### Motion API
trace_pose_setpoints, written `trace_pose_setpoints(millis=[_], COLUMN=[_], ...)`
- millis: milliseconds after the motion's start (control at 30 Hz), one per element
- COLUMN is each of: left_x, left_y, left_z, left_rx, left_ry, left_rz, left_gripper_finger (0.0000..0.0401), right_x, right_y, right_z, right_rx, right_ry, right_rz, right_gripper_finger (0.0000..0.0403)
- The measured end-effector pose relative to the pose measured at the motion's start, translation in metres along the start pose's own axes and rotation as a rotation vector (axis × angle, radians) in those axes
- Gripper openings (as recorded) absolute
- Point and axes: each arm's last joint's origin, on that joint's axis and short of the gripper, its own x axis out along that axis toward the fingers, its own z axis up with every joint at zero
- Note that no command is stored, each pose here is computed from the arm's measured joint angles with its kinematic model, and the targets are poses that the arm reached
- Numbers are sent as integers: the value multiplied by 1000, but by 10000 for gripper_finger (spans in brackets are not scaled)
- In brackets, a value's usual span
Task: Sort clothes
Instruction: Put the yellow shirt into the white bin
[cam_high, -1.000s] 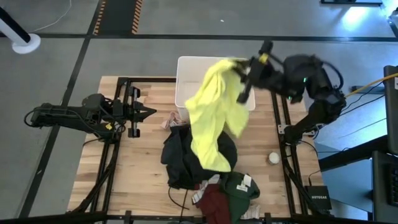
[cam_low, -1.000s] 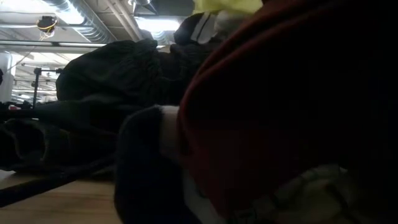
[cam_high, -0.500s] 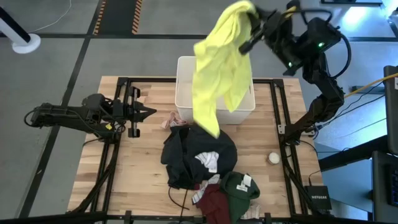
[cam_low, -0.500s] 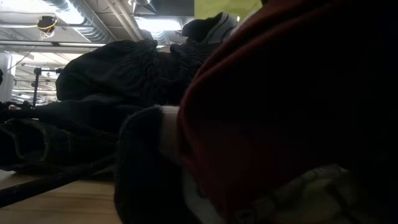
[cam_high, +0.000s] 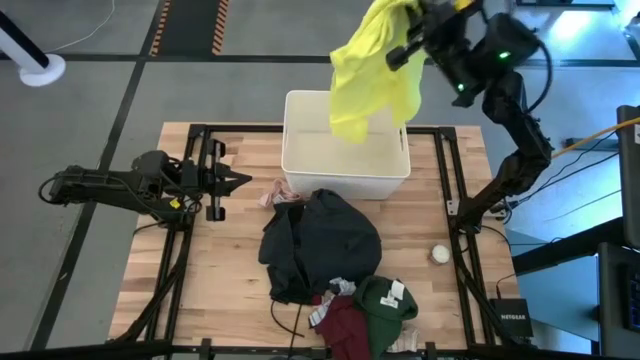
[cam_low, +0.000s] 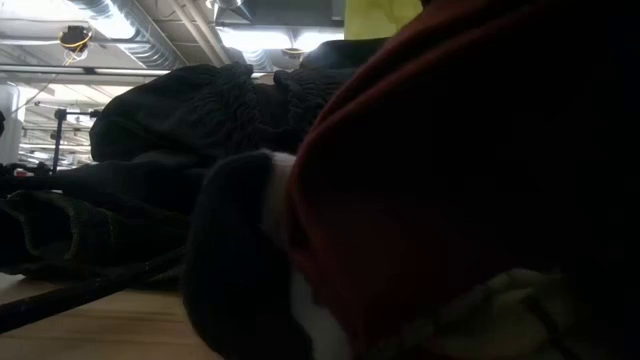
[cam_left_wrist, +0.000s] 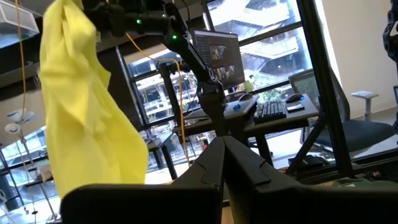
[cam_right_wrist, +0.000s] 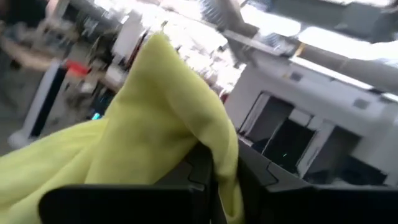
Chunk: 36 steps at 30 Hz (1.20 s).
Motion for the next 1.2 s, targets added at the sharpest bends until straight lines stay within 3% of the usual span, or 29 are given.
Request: trace_pose_setpoints(millis=[333,633,1000,1200], left_x=[0,0,1,3], left_y=[0,0,0,-1], left_z=[0,0,-1,-3], left_rx=[1,2,13,17], left_ry=[0,0,3,14], left_rz=[1,1,0,-4], left_gripper_finger=[0,0,0,0], right_x=[5,18,43,45], right_y=[28,66,120,146], right_z=[-26,-60,-152,-194], right_rx=[18,-64,-116,-132], right_ry=[171,323,589,656], right_rz=[254,363,493,542], right_gripper_finger=[52,53,53,53])
